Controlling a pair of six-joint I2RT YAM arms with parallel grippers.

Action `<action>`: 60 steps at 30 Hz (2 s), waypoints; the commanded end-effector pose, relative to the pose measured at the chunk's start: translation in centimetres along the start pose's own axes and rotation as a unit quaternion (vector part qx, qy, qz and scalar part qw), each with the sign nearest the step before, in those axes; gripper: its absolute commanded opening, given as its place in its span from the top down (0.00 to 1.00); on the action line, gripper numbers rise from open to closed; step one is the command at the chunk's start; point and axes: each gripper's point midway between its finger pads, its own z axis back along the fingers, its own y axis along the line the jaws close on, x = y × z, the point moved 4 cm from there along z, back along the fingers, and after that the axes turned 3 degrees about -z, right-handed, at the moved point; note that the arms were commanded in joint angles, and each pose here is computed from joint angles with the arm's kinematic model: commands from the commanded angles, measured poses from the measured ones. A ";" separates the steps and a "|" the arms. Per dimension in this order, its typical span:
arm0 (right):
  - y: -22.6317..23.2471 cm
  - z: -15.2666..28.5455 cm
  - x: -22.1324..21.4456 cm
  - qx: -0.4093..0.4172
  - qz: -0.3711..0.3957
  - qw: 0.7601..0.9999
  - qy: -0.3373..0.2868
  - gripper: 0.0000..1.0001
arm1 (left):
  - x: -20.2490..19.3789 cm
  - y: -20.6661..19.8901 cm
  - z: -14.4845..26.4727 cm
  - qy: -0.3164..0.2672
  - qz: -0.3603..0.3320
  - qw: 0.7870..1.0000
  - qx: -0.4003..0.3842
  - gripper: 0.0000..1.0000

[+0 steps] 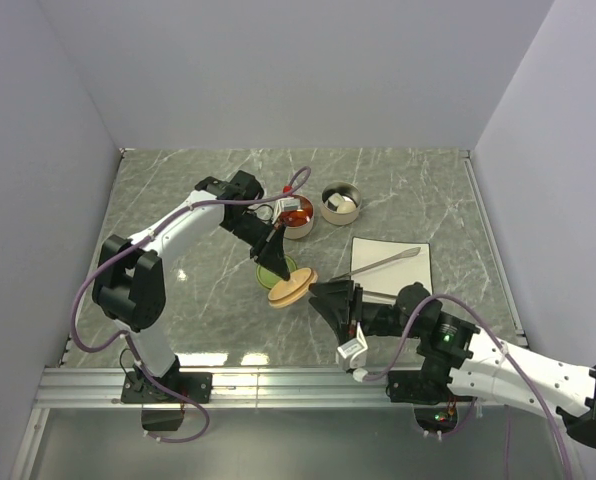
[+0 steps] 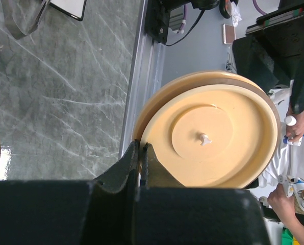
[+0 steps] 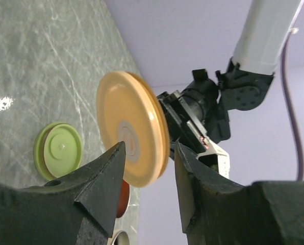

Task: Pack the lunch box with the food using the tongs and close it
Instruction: Pass the lid of the lunch box from the left arm to the right, then pass the lid of the lunch box from the right arm to the left

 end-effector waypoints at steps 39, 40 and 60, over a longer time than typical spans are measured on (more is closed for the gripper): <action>-9.3 -1.1 -12.2 -0.101 -0.404 0.883 0.217 1.00 | 8.3 0.5 17.9 -0.301 -0.111 0.875 0.362 0.31; -8.3 -1.8 -13.8 -0.092 -0.452 0.854 0.239 1.00 | 8.0 0.2 18.1 -0.308 -0.116 0.867 0.374 0.30; -6.4 -5.1 -24.6 -0.087 -0.811 0.497 0.296 1.00 | 9.6 9.4 14.2 -0.267 -0.028 0.861 0.432 0.40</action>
